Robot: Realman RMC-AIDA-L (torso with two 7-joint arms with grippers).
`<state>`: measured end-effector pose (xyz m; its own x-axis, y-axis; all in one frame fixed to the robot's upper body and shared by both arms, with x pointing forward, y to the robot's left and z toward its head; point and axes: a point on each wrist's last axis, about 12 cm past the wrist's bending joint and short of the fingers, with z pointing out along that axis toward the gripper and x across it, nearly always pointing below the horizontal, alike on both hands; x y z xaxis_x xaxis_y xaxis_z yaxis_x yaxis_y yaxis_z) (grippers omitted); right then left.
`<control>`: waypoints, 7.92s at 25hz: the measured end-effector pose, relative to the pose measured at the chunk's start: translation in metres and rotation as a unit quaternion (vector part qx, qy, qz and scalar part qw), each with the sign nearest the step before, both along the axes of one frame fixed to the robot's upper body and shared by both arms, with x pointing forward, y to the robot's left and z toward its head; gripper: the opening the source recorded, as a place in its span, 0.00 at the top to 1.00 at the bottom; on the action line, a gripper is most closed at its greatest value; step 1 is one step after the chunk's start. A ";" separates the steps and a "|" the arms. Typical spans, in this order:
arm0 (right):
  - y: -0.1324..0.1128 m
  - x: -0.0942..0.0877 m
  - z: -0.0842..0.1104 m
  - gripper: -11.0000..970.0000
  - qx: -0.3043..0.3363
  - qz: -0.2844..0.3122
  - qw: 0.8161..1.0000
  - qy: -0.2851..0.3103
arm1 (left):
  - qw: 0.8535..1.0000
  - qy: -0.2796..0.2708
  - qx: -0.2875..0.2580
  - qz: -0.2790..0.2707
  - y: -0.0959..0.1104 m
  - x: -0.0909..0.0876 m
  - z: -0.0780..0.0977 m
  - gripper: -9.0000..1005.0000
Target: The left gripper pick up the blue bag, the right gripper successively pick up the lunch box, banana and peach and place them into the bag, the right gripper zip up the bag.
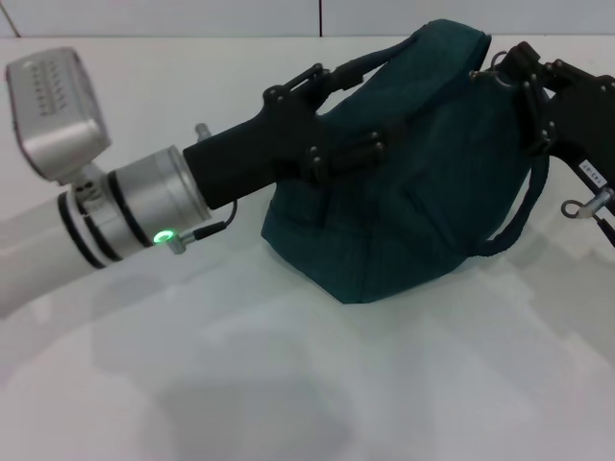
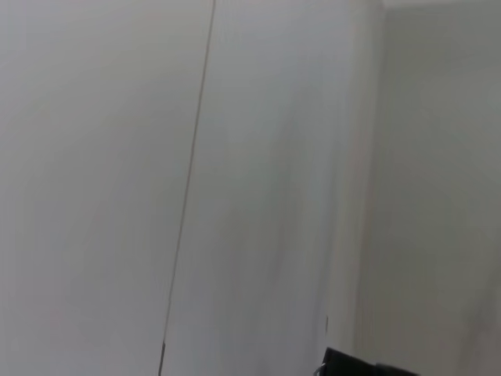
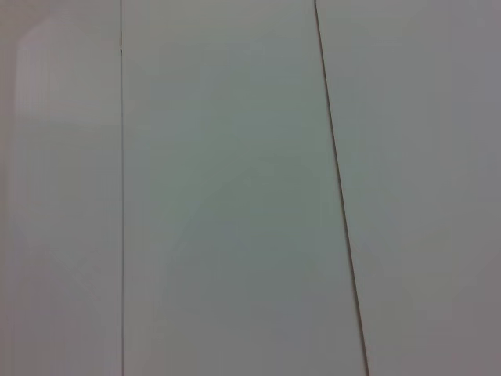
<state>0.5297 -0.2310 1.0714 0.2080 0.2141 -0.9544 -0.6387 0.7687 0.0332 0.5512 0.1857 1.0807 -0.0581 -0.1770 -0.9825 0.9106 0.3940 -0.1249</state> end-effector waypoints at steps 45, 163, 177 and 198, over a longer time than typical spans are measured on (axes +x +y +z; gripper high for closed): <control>0.015 0.000 0.004 0.98 0.033 0.045 0.998 0.019 | 0.981 -0.164 0.059 0.089 0.004 -0.027 -0.021 0.94; -0.064 -0.012 -0.021 0.54 0.044 0.027 0.984 0.172 | 0.985 -0.071 -0.075 0.135 0.031 -0.039 -0.014 0.57; -0.060 -0.034 -0.011 0.37 0.041 0.087 0.990 0.099 | 0.986 -0.068 -0.067 0.137 0.033 -0.041 -0.017 0.44; -0.010 -0.037 -0.003 0.37 0.007 0.199 0.980 0.025 | 0.981 -0.081 -0.026 0.173 0.046 -0.073 -0.039 0.43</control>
